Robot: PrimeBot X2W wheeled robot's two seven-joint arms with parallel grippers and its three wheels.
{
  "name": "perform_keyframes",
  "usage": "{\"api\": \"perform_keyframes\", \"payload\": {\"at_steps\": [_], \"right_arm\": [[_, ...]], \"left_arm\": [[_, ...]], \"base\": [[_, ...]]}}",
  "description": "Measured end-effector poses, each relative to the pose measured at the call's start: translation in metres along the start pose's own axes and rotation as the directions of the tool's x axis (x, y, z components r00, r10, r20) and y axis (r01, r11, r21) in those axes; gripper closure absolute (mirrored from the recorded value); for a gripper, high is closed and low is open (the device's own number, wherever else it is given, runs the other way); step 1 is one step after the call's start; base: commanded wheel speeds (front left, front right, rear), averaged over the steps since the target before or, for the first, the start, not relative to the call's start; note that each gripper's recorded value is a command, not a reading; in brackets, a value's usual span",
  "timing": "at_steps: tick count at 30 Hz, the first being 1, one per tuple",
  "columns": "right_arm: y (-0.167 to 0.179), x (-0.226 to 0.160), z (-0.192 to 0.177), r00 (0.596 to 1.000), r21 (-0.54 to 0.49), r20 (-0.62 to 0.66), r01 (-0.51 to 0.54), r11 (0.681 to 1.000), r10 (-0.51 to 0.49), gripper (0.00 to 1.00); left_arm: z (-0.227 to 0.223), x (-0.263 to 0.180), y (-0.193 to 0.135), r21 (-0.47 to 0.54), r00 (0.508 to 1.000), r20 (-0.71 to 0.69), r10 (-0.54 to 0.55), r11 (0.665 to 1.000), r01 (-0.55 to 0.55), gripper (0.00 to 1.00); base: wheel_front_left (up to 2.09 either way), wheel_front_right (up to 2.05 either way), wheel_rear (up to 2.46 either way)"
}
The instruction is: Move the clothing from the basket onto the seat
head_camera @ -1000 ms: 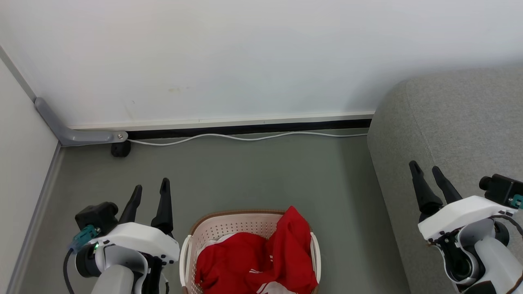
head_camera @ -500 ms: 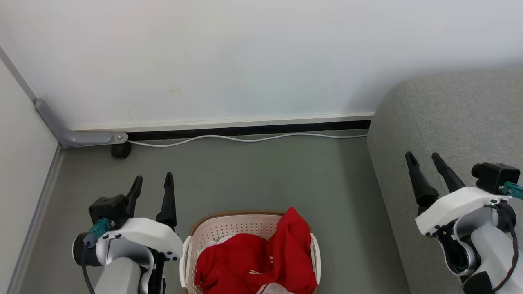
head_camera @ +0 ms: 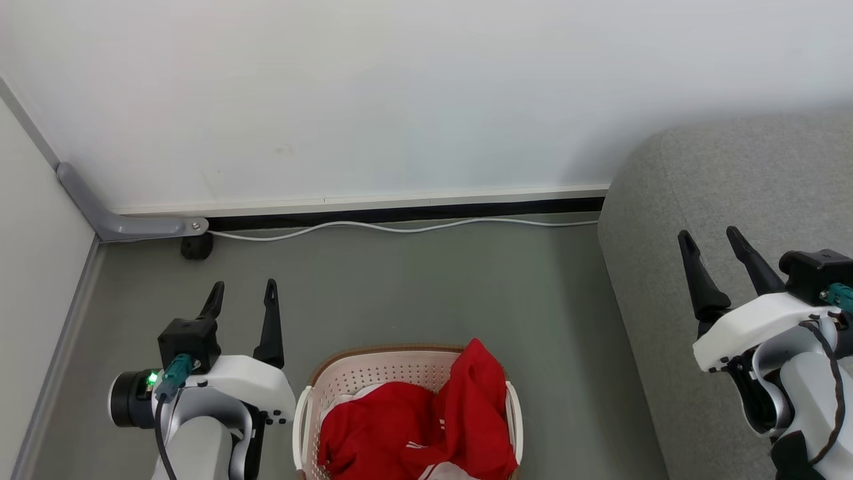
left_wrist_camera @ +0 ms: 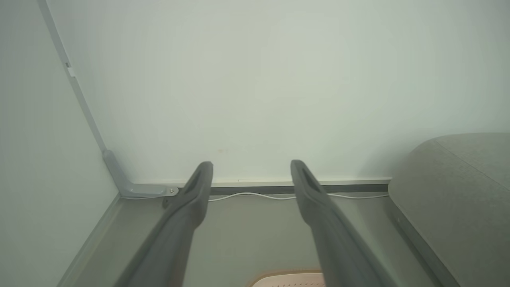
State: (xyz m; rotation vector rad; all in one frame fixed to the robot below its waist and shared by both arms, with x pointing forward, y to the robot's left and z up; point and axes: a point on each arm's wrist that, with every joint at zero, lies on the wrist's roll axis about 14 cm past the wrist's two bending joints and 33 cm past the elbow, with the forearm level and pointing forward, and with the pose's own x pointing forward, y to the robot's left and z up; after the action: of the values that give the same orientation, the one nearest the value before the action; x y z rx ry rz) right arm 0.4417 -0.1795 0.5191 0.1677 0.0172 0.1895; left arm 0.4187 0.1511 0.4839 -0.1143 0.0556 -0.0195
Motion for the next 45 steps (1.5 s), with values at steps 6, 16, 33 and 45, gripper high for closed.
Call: {"api": "perform_keyframes", "payload": {"at_steps": [6,16,33,45], "right_arm": [[-0.002,0.004,0.009,1.000,-0.073,0.027,-0.005,0.997,0.007,0.00],[-0.007,0.006,0.016,0.999,-0.130,0.050,0.005,0.991,0.002,0.00],[-0.009,0.026,0.025,0.996,-0.136,0.089,-0.006,0.991,0.018,0.00],[-0.035,0.066,0.014,0.995,-0.137,0.093,-0.024,0.990,0.037,0.00]], "left_arm": [[0.000,0.002,0.001,0.067,1.000,0.013,0.005,0.998,-0.005,0.00],[0.005,0.006,0.001,0.112,1.000,0.030,0.006,0.994,-0.009,0.00],[-0.020,0.016,-0.003,0.059,0.999,-0.036,0.024,0.998,-0.022,0.00],[-0.074,0.054,-0.034,0.036,0.987,-0.158,-0.002,0.999,0.007,0.00]], "base": [[0.00,0.00,0.00],[0.00,0.00,0.00],[0.00,0.00,0.00],[0.00,0.00,0.00]]}}
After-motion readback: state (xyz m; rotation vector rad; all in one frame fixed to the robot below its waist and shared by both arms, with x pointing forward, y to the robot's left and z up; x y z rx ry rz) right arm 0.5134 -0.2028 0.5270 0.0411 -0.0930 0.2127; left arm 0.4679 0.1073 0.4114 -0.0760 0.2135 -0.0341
